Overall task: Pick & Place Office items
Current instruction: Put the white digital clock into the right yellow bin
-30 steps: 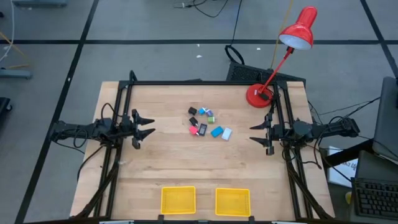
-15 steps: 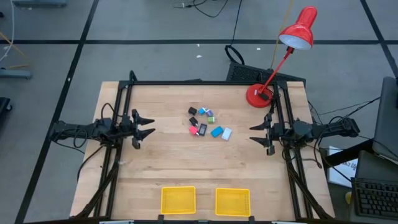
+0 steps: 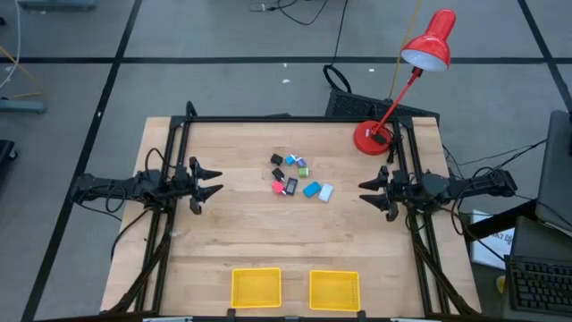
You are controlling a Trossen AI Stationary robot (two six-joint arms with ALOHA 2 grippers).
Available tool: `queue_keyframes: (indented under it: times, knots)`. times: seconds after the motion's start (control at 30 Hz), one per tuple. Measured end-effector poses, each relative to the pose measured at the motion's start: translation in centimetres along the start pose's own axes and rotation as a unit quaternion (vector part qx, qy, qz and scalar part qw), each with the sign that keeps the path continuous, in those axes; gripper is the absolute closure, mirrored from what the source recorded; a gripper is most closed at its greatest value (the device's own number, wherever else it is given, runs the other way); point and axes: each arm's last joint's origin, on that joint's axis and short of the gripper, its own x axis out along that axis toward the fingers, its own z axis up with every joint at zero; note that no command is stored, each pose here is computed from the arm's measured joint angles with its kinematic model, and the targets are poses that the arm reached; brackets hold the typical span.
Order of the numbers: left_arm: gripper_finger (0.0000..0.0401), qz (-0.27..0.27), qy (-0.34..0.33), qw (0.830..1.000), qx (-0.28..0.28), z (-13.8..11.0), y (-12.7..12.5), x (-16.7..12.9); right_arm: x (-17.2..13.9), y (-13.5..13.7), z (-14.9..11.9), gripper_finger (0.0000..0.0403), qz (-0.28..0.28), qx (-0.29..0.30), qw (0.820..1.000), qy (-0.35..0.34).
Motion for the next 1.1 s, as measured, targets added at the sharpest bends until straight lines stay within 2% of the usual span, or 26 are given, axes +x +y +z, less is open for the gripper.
queue_keyframes:
  times: [0.13,0.23,0.3,0.4,0.57,0.67,0.73,0.8,0.9,1.03,1.1]
  knots:
    - [0.0189,0.0,0.0,1.0,0.0,0.0,0.0,0.0,0.1,-0.4,0.1,0.0206,-0.075,-0.013,0.997,-0.022]
    - [0.0189,0.0,0.0,1.0,0.0,0.0,0.0,0.0,0.5,-0.5,-0.3,0.0204,-0.081,-0.043,0.996,-0.001]
    - [0.0189,0.0,0.0,1.0,0.0,0.0,0.0,0.0,0.8,-0.3,-0.4,0.0196,-0.076,-0.042,0.996,0.004]
    - [0.0189,0.0,0.0,1.0,0.0,0.0,0.0,0.0,1.5,-0.2,-0.8,0.0167,-0.069,-0.038,0.997,0.024]
    - [0.0189,0.0,0.0,1.0,0.0,0.0,0.0,0.0,2.8,-0.6,-2.4,0.0103,-0.102,-0.055,0.989,0.091]
    - [0.0189,0.0,0.0,1.0,0.0,0.0,0.0,0.0,3.6,-0.9,-3.8,0.0078,-0.126,-0.079,0.976,0.156]
    - [0.0189,0.0,0.0,1.0,0.0,0.0,0.0,0.0,4.7,-0.6,-3.7,0.0068,-0.14,-0.098,0.969,0.177]
    - [0.0189,0.0,0.0,1.0,0.0,0.0,0.0,0.0,6.1,-0.3,-3.5,0.0065,-0.156,-0.118,0.963,0.188]
    - [0.0189,0.0,0.0,1.0,0.0,0.0,0.0,0.0,7.5,-0.4,-4.4,0.0065,-0.166,-0.162,0.941,0.245]
    - [0.0189,0.001,0.0,1.0,0.0,0.0,0.0,0.0,9.6,-0.8,-4.8,0.0064,-0.191,-0.169,0.929,0.27]
    - [0.0189,0.001,0.0,1.0,0.0,0.0,0.0,0.0,10.2,-1.5,-5.4,0.0061,-0.208,-0.172,0.916,0.295]
